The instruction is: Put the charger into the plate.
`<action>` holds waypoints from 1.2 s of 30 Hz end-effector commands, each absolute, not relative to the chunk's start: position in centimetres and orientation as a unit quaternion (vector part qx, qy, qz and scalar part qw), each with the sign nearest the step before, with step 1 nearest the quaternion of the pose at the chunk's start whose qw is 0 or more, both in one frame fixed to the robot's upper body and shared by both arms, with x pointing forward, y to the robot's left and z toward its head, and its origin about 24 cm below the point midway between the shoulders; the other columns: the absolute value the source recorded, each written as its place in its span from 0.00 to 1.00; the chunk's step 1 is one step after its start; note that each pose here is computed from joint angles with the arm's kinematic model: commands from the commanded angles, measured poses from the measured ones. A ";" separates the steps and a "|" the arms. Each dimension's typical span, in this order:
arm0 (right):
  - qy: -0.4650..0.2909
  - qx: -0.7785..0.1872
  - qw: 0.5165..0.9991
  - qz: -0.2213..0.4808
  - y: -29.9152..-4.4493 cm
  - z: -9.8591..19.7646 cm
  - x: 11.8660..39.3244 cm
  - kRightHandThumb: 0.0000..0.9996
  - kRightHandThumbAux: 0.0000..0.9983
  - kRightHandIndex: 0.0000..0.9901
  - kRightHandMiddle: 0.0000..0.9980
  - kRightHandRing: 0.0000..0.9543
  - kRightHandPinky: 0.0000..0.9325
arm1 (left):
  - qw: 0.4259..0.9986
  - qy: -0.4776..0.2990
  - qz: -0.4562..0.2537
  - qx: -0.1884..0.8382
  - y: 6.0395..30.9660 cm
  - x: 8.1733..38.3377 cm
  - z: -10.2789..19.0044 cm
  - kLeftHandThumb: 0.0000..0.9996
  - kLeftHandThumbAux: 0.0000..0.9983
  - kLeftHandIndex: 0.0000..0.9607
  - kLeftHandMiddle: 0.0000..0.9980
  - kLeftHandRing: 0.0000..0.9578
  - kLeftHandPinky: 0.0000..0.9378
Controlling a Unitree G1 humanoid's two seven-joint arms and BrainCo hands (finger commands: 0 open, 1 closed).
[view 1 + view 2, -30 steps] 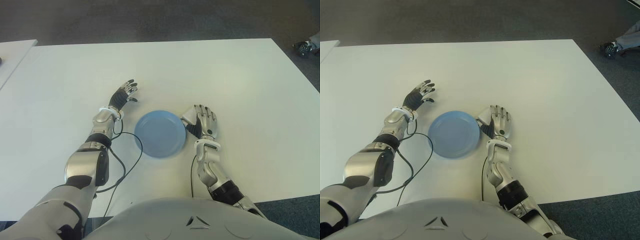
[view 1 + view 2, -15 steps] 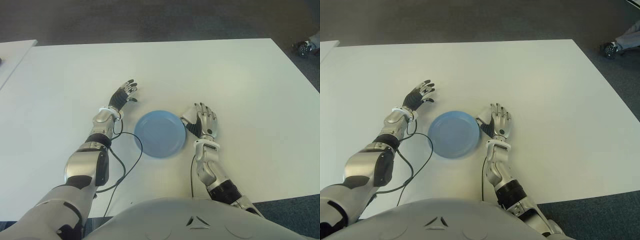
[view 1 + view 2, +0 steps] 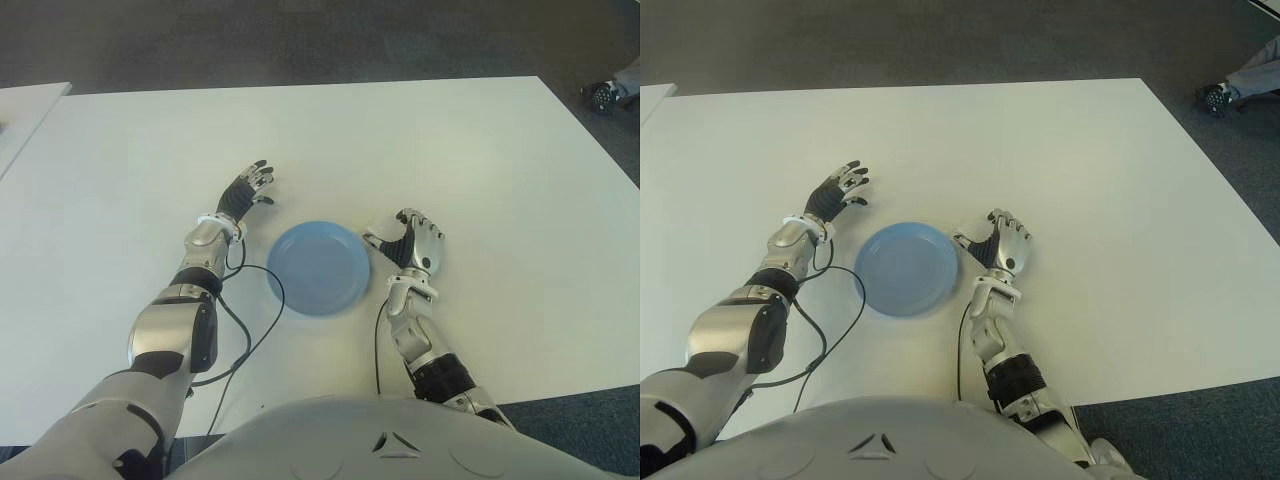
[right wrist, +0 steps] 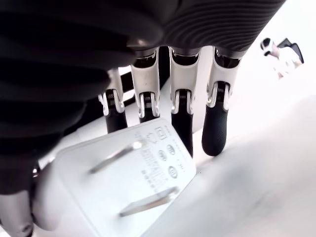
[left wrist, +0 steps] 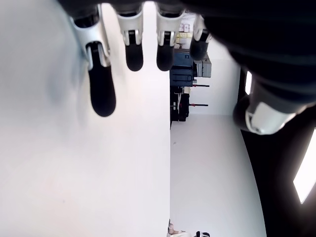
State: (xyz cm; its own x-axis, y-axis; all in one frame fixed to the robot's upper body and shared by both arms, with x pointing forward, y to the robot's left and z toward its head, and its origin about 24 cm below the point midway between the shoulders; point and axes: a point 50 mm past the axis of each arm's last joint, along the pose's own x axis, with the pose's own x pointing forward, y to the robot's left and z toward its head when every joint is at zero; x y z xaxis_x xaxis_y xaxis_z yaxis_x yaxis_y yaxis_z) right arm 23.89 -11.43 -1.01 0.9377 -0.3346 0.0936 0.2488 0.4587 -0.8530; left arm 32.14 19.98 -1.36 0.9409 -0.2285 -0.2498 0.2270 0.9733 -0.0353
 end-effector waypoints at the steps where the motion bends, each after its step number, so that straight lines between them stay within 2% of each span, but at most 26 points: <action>1: 0.127 -0.480 0.857 -0.138 -11.9 -4.5 21.9 0.85 0.68 0.40 0.53 0.82 0.86 | 0.979 0.168 -0.117 -0.009 20.0 30.9 -3.0 0.00 0.49 0.03 0.11 0.12 0.14; 19: 0.135 -0.461 0.867 -0.136 -11.9 -4.7 22.0 0.86 0.68 0.40 0.53 0.84 0.80 | 0.979 0.166 -0.118 -0.012 19.9 30.9 -3.0 0.00 0.48 0.03 0.11 0.12 0.14; 27: 0.136 -0.463 0.866 -0.134 -12.0 -4.7 22.0 0.86 0.68 0.40 0.53 0.84 0.84 | 0.979 0.166 -0.117 -0.012 19.9 30.9 -3.0 0.00 0.48 0.03 0.11 0.12 0.15; 36: 0.133 -0.462 0.866 -0.138 -12.1 -4.7 22.0 0.86 0.68 0.40 0.54 0.84 0.83 | 0.979 0.169 -0.116 -0.013 19.8 30.9 -3.1 0.00 0.48 0.03 0.11 0.12 0.15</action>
State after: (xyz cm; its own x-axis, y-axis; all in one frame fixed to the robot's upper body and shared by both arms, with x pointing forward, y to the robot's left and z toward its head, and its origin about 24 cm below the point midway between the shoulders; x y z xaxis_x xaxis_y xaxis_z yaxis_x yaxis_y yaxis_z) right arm 24.37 -11.56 -1.22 0.9355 -0.3448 0.0767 0.2628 0.5341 -0.8035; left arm 32.15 19.97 -1.35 0.9412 -0.2283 -0.2491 0.2264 0.9734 -0.0366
